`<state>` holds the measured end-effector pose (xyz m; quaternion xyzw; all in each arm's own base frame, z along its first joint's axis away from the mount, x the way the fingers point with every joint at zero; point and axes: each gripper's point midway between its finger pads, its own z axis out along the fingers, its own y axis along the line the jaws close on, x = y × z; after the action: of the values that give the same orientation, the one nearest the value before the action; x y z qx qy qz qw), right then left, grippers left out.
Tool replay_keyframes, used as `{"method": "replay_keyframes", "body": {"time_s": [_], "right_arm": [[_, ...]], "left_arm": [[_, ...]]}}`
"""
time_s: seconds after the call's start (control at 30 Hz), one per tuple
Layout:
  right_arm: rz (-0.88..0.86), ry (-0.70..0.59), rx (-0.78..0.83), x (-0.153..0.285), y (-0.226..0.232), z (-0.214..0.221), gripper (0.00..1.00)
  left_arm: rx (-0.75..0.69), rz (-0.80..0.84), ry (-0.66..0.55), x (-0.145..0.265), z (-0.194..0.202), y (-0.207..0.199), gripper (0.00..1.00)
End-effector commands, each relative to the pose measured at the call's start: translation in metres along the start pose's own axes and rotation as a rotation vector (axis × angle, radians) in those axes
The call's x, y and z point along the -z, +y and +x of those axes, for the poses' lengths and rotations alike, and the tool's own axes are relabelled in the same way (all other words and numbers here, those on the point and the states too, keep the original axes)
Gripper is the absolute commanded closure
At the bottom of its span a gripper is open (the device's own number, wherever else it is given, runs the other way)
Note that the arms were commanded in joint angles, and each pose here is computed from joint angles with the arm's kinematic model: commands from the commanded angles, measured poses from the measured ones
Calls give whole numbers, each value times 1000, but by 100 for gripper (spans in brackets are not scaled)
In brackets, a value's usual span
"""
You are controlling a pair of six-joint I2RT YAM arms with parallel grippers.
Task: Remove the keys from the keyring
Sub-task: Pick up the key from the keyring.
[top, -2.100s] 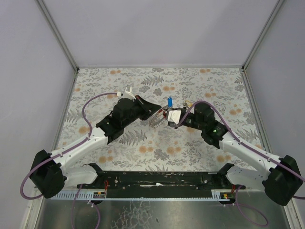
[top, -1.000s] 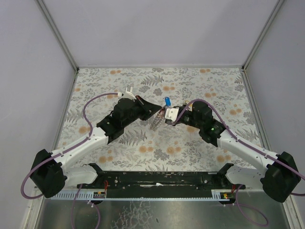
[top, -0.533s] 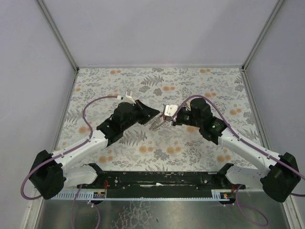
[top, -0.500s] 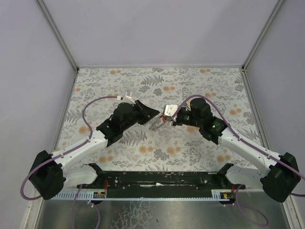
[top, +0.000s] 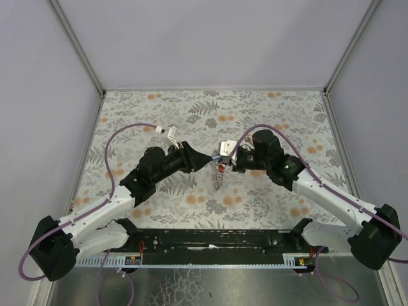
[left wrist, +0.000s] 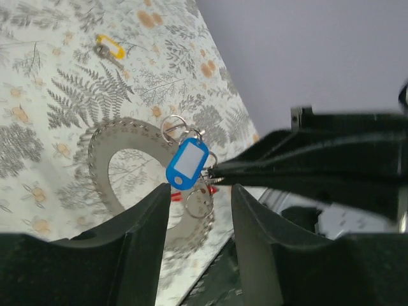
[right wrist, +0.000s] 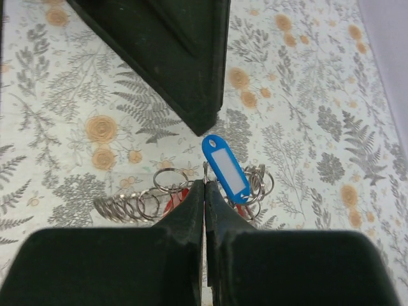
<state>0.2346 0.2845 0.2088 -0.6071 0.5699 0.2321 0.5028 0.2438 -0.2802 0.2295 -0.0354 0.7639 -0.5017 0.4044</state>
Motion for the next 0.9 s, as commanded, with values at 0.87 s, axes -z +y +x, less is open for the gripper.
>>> {"method": "replay_keyframes", "body": {"time_s": [0.87], "right_arm": [[-239,-141,4,22,33,-54,100]], "left_arm": [[-843,719,70,43,69,-45,64]]}}
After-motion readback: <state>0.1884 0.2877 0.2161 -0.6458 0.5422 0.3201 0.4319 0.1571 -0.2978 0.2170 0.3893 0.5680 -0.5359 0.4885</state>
